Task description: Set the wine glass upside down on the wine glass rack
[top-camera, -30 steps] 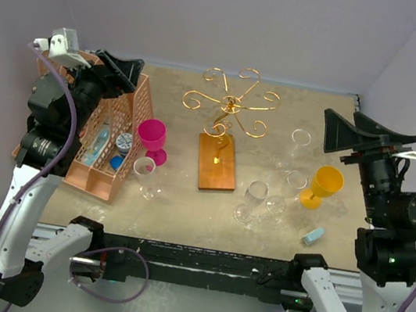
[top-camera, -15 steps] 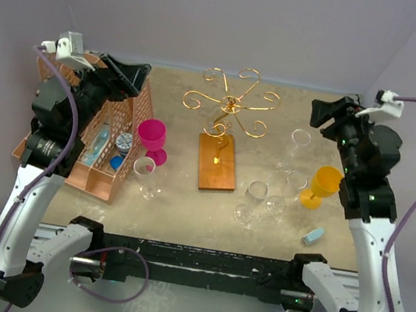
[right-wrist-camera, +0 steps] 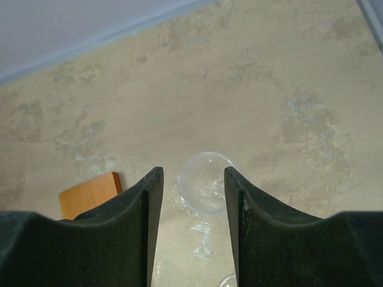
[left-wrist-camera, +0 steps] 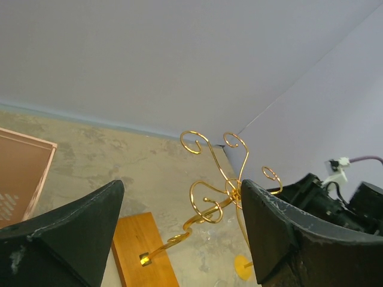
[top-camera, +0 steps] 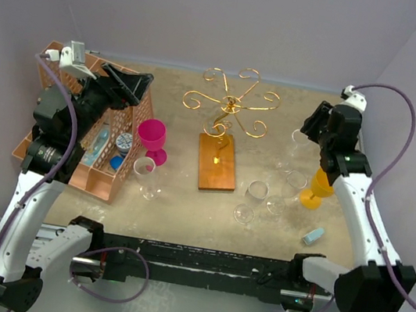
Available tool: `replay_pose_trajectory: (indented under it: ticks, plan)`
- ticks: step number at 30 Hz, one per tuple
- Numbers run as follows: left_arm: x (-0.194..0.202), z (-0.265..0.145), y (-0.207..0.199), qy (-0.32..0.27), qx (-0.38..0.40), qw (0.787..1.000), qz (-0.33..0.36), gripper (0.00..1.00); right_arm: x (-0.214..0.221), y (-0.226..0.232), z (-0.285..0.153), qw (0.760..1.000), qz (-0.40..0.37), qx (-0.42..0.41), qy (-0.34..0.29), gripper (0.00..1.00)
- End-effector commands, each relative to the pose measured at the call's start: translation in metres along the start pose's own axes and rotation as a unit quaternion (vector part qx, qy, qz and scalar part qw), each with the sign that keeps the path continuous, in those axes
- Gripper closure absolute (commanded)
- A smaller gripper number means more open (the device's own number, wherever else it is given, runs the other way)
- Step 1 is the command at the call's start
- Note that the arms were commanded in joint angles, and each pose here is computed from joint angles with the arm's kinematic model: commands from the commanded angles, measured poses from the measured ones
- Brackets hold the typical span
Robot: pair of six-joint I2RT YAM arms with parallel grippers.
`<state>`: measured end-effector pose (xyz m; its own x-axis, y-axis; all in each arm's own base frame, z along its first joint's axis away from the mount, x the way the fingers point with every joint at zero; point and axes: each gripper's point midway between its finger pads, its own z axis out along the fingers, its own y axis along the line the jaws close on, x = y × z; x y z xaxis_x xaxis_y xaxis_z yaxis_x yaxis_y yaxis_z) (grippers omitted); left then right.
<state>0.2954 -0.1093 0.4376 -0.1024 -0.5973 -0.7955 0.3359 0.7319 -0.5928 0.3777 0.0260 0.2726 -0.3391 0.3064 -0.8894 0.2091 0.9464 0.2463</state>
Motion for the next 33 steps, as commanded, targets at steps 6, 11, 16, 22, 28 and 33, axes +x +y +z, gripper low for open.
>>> replay_pose_trajectory:
  ticks: [6, 11, 16, 22, 28, 33]
  plan:
    - [-0.015, -0.006, -0.019, -0.013, 0.039, 0.999, 0.032, 0.24, 0.02, 0.028, 0.04, 0.999, -0.012, -0.004, 0.036, 0.5]
    - [-0.009, -0.002, -0.013, -0.001, 0.032, 0.999, 0.037, 0.24, 0.034, 0.014, 0.051, 0.998, -0.015, 0.035, 0.041, 0.55]
    - [-0.009, 0.001, -0.012, 0.002, 0.028, 0.999, 0.042, 0.24, 0.052, 0.013, 0.06, 0.997, -0.017, 0.035, 0.063, 0.66]
    - [-0.015, 0.0, -0.02, -0.003, 0.04, 0.998, 0.042, 0.24, 0.059, 0.017, 0.065, 0.997, -0.012, 0.024, 0.07, 0.73]
    - [-0.02, -0.001, -0.03, -0.005, 0.056, 0.998, 0.035, 0.24, 0.063, 0.019, 0.068, 0.997, -0.006, 0.019, 0.07, 0.83]
    - [-0.018, 0.0, -0.036, 0.002, 0.071, 0.997, 0.021, 0.24, 0.072, 0.017, 0.07, 0.997, 0.002, 0.022, 0.076, 0.77]
